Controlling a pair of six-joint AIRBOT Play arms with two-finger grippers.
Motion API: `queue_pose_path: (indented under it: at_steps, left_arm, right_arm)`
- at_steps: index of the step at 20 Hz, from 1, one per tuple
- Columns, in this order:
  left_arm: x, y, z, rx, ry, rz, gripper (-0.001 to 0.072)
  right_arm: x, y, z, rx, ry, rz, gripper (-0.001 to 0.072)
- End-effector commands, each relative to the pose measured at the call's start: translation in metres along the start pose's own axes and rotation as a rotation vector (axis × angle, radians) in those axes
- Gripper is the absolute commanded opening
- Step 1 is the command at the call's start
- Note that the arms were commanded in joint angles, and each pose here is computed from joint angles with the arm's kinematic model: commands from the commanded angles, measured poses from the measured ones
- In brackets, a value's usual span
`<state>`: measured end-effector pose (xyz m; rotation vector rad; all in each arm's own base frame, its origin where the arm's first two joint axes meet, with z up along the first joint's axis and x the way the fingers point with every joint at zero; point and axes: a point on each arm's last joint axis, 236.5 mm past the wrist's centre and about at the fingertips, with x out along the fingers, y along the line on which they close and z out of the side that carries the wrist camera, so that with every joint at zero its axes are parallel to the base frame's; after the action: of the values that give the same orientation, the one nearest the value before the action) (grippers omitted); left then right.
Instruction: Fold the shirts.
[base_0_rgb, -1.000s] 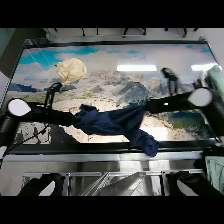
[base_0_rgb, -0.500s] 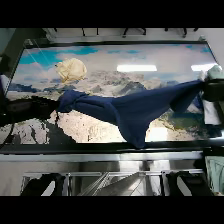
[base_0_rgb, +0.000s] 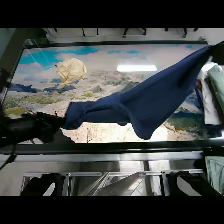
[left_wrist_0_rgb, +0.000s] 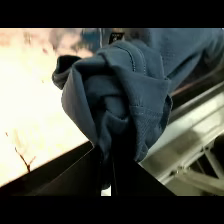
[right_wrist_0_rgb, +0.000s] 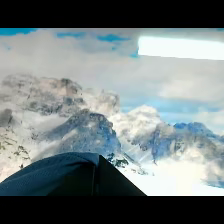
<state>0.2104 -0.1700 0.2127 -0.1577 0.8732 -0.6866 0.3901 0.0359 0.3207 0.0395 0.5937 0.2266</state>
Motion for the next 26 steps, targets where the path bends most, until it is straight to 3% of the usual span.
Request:
queue_pose_path:
  at_steps: [1,3,4,5,6,7,12,15,19,22,26]
  left_arm:
    - [0.05,0.031,-0.057,-0.048,0.155,0.044,0.0018]
    - [0.071,0.052,-0.079,-0.052,0.196,0.092,0.0018]
    - [0.08,0.056,-0.087,-0.073,0.201,0.088,0.0018]
    - [0.087,0.058,-0.094,-0.093,0.208,0.083,0.0018]
    - [0.094,0.058,-0.1,-0.117,0.211,0.067,0.0018]
    - [0.1,0.058,-0.106,-0.14,0.213,0.054,0.0018]
    - [0.111,0.06,-0.119,-0.183,0.222,0.038,0.0018]
    - [0.111,0.06,-0.118,-0.183,0.222,0.037,0.0018]
    - [0.111,0.06,-0.117,-0.182,0.217,0.039,0.0018]
    - [0.109,0.058,-0.111,-0.176,0.205,0.036,0.0018]
    - [0.101,0.052,-0.09,-0.173,0.155,0.032,0.0018]
  right_arm:
    - [0.094,-0.001,-0.043,0.075,0.234,0.074,0.0023]
    - [0.144,0.014,-0.071,0.103,0.34,0.146,0.0035]
    - [0.166,0.022,-0.081,0.118,0.368,0.177,0.0123]
    - [0.184,0.028,-0.088,0.135,0.385,0.2,0.0361]
    - [0.197,0.032,-0.094,0.154,0.401,0.222,0.0647]
    - [0.203,0.034,-0.103,0.167,0.434,0.239,0.071]
    - [0.135,0.014,-0.156,0.178,0.707,0.263,0.0705]
    - [0.109,-0.005,-0.183,0.27,0.62,0.187,0.0705]
    - [0.085,-0.014,-0.312,0.409,0.694,0.121,0.0705]
    - [0.083,0.008,-0.383,0.493,0.789,0.19,0.0705]
    - [0.103,0.034,-0.398,0.613,0.761,0.299,0.0704]
